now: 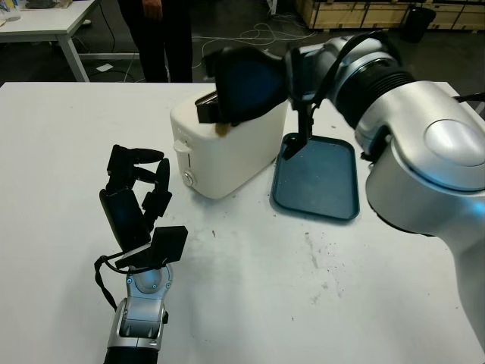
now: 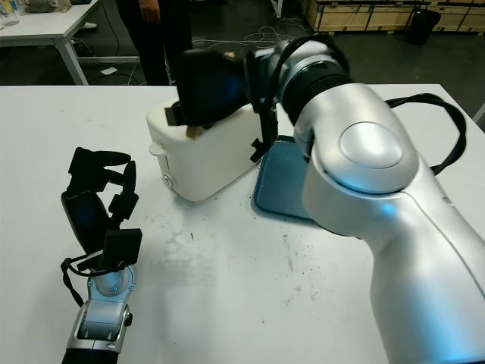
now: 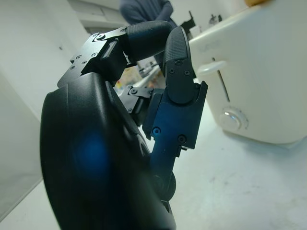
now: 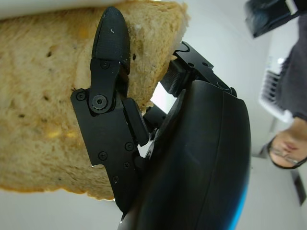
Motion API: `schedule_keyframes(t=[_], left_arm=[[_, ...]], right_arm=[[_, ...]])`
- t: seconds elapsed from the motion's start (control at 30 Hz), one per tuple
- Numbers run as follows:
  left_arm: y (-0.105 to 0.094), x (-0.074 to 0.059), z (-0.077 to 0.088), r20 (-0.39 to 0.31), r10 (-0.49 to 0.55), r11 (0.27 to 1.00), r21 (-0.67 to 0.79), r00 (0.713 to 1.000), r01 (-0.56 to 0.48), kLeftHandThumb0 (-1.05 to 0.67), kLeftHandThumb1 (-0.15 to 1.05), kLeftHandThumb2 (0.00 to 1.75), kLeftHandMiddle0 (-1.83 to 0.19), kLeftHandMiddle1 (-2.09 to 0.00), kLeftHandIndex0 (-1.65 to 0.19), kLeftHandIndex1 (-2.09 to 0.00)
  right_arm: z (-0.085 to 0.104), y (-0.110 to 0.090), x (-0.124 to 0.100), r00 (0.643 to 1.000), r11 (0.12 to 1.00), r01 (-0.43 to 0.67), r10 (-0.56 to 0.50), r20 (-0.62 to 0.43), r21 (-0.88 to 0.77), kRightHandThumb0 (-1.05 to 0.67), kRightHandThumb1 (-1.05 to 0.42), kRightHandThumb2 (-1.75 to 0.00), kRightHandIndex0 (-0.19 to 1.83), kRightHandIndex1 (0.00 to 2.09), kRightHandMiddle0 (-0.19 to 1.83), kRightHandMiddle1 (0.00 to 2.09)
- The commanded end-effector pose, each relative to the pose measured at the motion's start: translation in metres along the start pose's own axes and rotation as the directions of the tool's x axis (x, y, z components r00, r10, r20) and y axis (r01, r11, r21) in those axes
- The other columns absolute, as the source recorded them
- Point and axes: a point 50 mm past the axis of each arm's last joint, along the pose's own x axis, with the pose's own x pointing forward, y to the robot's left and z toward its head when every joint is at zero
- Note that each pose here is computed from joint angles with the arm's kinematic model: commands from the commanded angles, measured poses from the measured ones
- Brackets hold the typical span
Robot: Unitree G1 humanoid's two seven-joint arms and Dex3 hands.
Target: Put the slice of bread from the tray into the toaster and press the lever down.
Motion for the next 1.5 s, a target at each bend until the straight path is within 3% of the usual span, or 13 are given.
schedule_keyframes(t=[0.0, 0.2, 0.33, 0.43, 0.57, 0.63, 0.7, 0.8, 0.9, 1.07, 1.27, 1.47], left_arm=[[-0.002, -0.002, 0.003, -0.007, 0.014, 1.0, -0.015, 1.0, -0.014, -0.5, 0.92, 0.38, -0.63, -1.7, -0.46, -1.45], [-0.001, -0.003, 0.003, -0.014, 0.015, 1.0, -0.019, 1.0, -0.015, -0.48, 0.92, 0.37, -0.62, -1.71, -0.46, -1.45], [-0.001, -0.004, 0.002, -0.016, 0.014, 1.0, -0.019, 1.0, -0.014, -0.49, 0.92, 0.37, -0.63, -1.71, -0.46, -1.46], [-0.002, -0.004, 0.002, -0.016, 0.011, 1.0, -0.029, 1.0, -0.012, -0.49, 0.92, 0.37, -0.64, -1.71, -0.46, -1.46], [-0.002, -0.004, 0.002, -0.015, 0.003, 1.0, -0.028, 1.0, -0.004, -0.48, 0.92, 0.37, -0.63, -1.7, -0.46, -1.46], [-0.002, -0.004, 0.002, -0.016, 0.002, 0.999, -0.034, 1.0, -0.003, -0.49, 0.92, 0.36, -0.63, -1.7, -0.46, -1.46], [-0.002, -0.003, 0.002, -0.018, -0.001, 0.999, -0.034, 1.0, 0.0, -0.49, 0.92, 0.36, -0.63, -1.7, -0.46, -1.46], [-0.003, -0.003, 0.002, -0.02, -0.006, 0.999, -0.035, 1.0, 0.006, -0.5, 0.92, 0.36, -0.64, -1.71, -0.47, -1.46], [-0.003, -0.003, 0.002, -0.022, -0.008, 0.999, -0.039, 1.0, 0.007, -0.5, 0.92, 0.35, -0.64, -1.71, -0.47, -1.46], [-0.004, -0.003, 0.001, -0.017, -0.015, 0.999, -0.048, 1.0, 0.014, -0.49, 0.92, 0.35, -0.65, -1.72, -0.47, -1.46], [-0.005, -0.003, 0.001, -0.023, -0.019, 0.998, -0.062, 1.0, 0.018, -0.49, 0.92, 0.34, -0.66, -1.72, -0.47, -1.46], [-0.007, -0.002, 0.002, -0.022, -0.025, 0.998, -0.067, 0.999, 0.023, -0.49, 0.92, 0.35, -0.66, -1.72, -0.47, -1.46]], right_arm=[[0.005, 0.0, 0.006, 1.0, 1.0, 0.014, -0.014, 0.006, 0.013, -0.64, -0.92, -0.7, 1.11, 1.75, 0.78, 1.74], [0.009, -0.001, 0.01, 0.999, 0.998, 0.053, -0.053, 0.012, 0.019, -0.64, -0.92, -0.73, 1.11, 1.75, 0.8, 1.69], [0.008, 0.001, 0.007, 0.994, 0.992, 0.057, -0.046, -0.1, 0.109, -0.65, -0.92, -0.69, 1.11, 1.75, 0.82, 1.72], [0.001, 0.008, 0.002, 0.974, 0.985, -0.035, 0.072, -0.216, 0.171, -0.7, -0.92, -0.65, 1.0, 1.73, 0.73, 1.69], [-0.01, 0.018, -0.009, 0.911, 0.951, -0.206, 0.272, -0.31, 0.23, -0.75, -0.92, -0.41, 0.61, 1.51, 0.57, 1.14], [-0.015, 0.024, -0.016, 0.851, 0.905, -0.285, 0.391, -0.352, 0.316, -0.77, -0.92, -0.32, 0.38, 1.19, 0.53, 0.65], [-0.018, 0.027, -0.022, 0.802, 0.865, -0.328, 0.468, -0.372, 0.381, -0.74, -0.92, -0.16, 0.32, 0.75, 0.54, 0.23], [-0.024, 0.031, -0.033, 0.735, 0.812, -0.365, 0.552, -0.394, 0.456, -0.72, -0.9, -0.06, 0.19, 0.49, 0.45, 0.03], [-0.029, 0.033, -0.043, 0.676, 0.768, -0.404, 0.616, -0.404, 0.497, -0.68, -0.89, -0.02, 0.05, 0.39, 0.34, 0.0], [-0.034, 0.035, -0.057, 0.619, 0.735, -0.398, 0.657, -0.431, 0.549, -0.65, -0.82, 0.0, 0.0, 0.21, 0.26, 0.01], [-0.037, 0.035, -0.063, 0.606, 0.745, -0.384, 0.649, -0.46, 0.545, -0.61, -0.82, 0.0, 0.01, 0.16, 0.23, 0.0], [-0.041, 0.032, -0.064, 0.617, 0.777, -0.327, 0.607, -0.501, 0.539, -0.51, -0.84, 0.0, 0.01, 0.38, 0.28, 0.01]])
